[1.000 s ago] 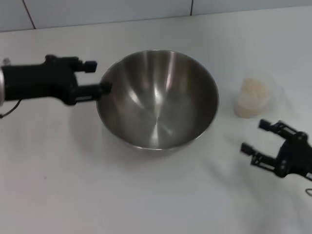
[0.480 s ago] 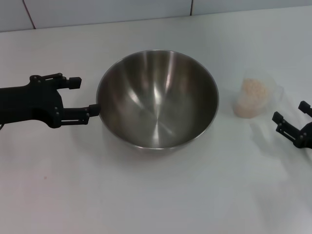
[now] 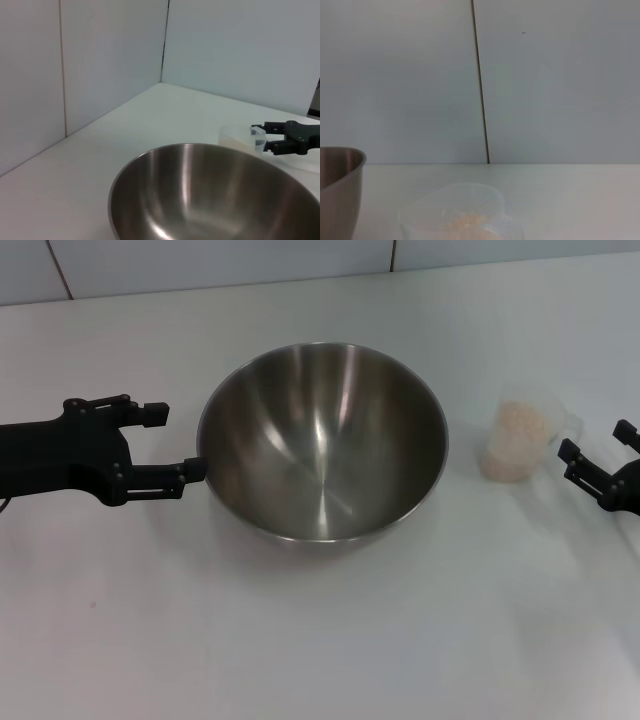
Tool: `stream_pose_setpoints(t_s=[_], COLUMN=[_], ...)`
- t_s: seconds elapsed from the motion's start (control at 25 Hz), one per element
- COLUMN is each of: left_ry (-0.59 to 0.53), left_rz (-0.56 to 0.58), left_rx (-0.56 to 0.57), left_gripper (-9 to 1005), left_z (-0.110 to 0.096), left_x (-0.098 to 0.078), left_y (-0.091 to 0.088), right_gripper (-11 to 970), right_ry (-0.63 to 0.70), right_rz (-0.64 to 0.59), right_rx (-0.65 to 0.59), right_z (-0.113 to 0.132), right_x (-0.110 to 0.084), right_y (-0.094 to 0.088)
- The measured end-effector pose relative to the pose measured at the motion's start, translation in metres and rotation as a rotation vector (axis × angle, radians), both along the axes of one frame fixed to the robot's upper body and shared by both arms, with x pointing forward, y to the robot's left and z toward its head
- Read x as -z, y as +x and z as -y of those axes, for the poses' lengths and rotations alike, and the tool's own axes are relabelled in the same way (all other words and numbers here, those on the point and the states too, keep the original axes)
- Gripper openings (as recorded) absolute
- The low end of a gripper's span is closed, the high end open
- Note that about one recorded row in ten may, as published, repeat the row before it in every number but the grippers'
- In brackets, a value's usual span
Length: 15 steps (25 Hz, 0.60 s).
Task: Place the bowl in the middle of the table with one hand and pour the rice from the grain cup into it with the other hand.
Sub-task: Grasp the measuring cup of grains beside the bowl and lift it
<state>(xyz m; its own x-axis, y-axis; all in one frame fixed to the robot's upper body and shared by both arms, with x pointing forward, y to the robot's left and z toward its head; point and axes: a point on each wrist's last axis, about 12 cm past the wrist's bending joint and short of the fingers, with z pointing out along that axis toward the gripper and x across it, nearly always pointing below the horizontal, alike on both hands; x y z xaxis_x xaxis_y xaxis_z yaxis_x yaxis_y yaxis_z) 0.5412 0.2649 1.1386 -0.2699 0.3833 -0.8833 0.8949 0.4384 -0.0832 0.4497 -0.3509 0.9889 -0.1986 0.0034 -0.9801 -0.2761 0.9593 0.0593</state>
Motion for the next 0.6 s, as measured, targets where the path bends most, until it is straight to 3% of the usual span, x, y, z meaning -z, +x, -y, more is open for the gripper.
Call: stream_pose_setpoints(t_s=[0.6], left_ry=[0.038], left_rz=[-0.025], left_rx=[0.026], left_gripper=[847], left_z=[0.0], left_x=[0.001], left_y=[-0.002], right_gripper=[829], right_ry=[-0.002], right_rz=[0.028], right_rx=[0.025], right_z=[-0.001], right_x=[-0.009], right_y=[0.025])
